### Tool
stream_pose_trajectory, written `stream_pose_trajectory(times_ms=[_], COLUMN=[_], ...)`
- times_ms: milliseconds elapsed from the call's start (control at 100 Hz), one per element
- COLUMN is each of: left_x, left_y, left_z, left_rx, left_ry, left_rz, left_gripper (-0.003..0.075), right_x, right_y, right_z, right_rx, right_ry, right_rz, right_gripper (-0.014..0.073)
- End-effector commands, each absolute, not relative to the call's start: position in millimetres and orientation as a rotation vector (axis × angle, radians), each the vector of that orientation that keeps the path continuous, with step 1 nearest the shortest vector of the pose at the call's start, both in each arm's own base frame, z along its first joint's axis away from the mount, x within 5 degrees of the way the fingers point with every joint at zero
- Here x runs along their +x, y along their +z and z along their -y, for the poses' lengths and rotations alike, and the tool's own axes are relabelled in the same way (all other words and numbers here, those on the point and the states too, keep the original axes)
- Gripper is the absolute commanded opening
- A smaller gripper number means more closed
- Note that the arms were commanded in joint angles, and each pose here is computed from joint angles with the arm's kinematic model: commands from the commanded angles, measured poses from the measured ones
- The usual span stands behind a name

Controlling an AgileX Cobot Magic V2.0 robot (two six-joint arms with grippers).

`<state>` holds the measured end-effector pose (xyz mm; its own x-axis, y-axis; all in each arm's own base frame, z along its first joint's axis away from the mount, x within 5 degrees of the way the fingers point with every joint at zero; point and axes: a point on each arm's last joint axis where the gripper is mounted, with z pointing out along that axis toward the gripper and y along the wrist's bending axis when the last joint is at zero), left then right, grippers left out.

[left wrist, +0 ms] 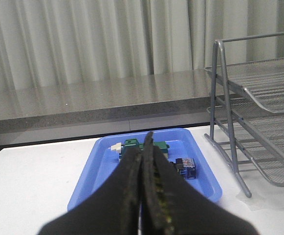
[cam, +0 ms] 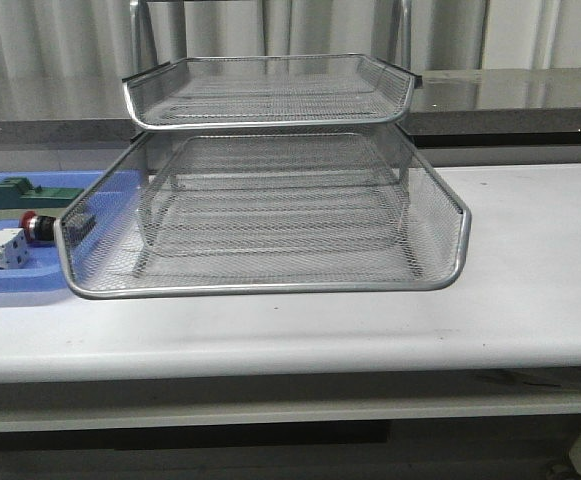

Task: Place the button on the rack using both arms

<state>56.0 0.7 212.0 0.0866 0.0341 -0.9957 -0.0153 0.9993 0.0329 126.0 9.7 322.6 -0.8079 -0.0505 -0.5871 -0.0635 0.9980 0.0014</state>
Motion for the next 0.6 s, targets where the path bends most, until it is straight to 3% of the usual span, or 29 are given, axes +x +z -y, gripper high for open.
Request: stream_pose_trajectory(times_ms=[0,130,320,460,590], left_x=[54.1,54.1,54.1,54.1,54.1], left_y=[209.8,209.8,209.8,209.8,209.8], left_z=[-0.2,-0.2,-0.2,-0.2,-0.2], left_rx=[0.010,0.010,0.010,0.010,0.010], left_ry=[0.022,0.022,0.022,0.022,0.022], left_rz=[-1.403,-1.403,-1.403,-1.403,-1.403], left_gripper=[-0.0020,-0.0020,-0.0020,-0.0020,-0.0020], right_x=[115.3,100.9,89.9,89.3,89.1], right_y=[342.2,347.2,347.0,346.6,346.4], right_z=[-6.0,-4.9,-4.3,-6.3,-7.3], right_rx=[-0.053,-0.050,-0.048,-0.045,-0.044], right_ry=[0.004,0.007,0.012,0.045,0.060], right_rz=[-2.393,-2.356,-2.375,-2.383,-2.386], right_gripper=[0.0468,0.0421,0.0117,-0.0058,-0.0067])
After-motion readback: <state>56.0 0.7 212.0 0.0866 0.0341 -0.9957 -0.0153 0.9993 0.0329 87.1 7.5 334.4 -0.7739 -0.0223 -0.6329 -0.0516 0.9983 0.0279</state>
